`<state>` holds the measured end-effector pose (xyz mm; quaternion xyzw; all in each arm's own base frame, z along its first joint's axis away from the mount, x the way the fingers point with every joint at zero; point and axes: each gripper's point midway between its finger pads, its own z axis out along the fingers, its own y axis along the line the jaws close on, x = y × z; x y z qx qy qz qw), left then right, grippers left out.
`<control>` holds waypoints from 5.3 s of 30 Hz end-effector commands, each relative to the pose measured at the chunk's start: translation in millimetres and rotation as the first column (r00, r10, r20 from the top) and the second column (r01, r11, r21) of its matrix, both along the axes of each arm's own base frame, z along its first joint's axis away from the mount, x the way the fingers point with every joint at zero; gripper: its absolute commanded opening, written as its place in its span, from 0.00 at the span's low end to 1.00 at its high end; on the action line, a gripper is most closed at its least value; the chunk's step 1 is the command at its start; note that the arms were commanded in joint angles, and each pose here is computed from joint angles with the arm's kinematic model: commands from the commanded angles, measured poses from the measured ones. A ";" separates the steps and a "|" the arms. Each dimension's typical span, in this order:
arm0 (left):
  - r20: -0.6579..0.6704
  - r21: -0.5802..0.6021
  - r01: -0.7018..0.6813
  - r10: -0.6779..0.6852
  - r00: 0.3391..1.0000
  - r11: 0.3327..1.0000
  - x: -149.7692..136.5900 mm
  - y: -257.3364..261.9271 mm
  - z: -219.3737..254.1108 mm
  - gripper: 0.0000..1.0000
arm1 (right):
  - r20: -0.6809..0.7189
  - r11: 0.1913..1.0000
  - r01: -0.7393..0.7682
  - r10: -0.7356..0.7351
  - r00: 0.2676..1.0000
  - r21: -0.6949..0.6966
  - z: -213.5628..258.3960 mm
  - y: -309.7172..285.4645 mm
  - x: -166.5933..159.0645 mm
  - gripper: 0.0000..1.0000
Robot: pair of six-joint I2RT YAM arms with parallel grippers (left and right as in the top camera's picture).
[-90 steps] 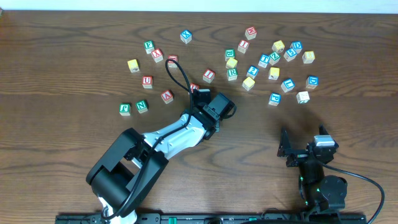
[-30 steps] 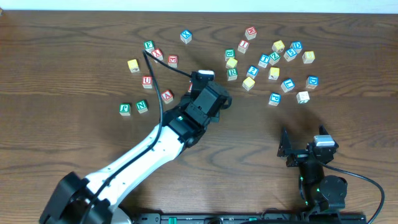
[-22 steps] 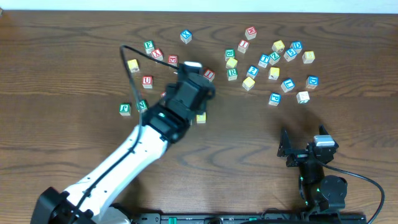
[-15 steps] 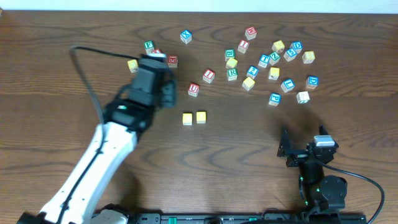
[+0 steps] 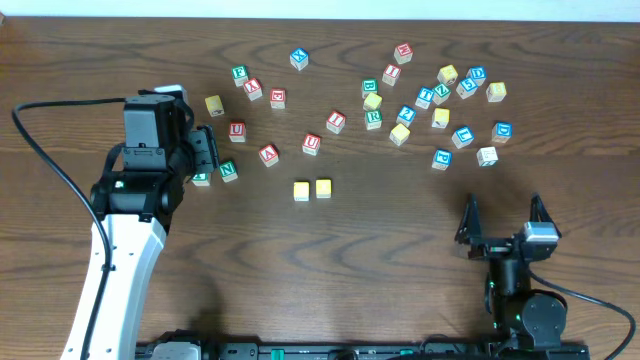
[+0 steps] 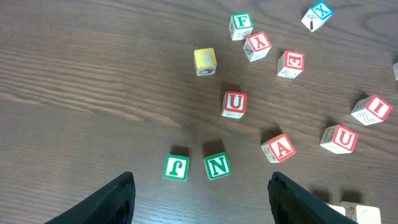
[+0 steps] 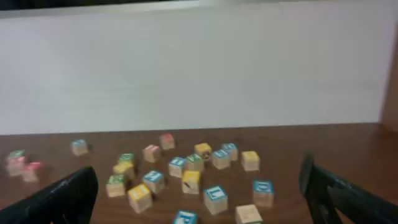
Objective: Spell out CORL
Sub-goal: 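Reach the right gripper forward toward the far blocks, then lower the right gripper and grasp the green R block, then carry the R block toward the front beside the O block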
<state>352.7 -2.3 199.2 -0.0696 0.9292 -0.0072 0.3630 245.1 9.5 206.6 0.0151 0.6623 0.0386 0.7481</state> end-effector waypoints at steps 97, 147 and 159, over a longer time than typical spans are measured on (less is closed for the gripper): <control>-0.014 0.018 0.009 -0.008 1.000 1.000 -4.0 2.3 -1.1 0.93 | -0.958 0.979 -0.161 -0.079 0.276 -0.127 -185.3 179.0 260.3 0.53; -0.041 0.017 0.009 -0.008 0.999 1.000 -2.7 2.1 -9.3 0.93 | -0.973 0.991 -0.132 0.012 0.231 -0.020 -119.3 179.1 228.4 0.06; -0.041 0.017 0.009 -0.008 0.999 1.000 -2.7 2.1 -9.3 0.94 | -0.994 0.976 -0.216 0.030 0.109 0.005 -112.7 214.8 174.6 0.01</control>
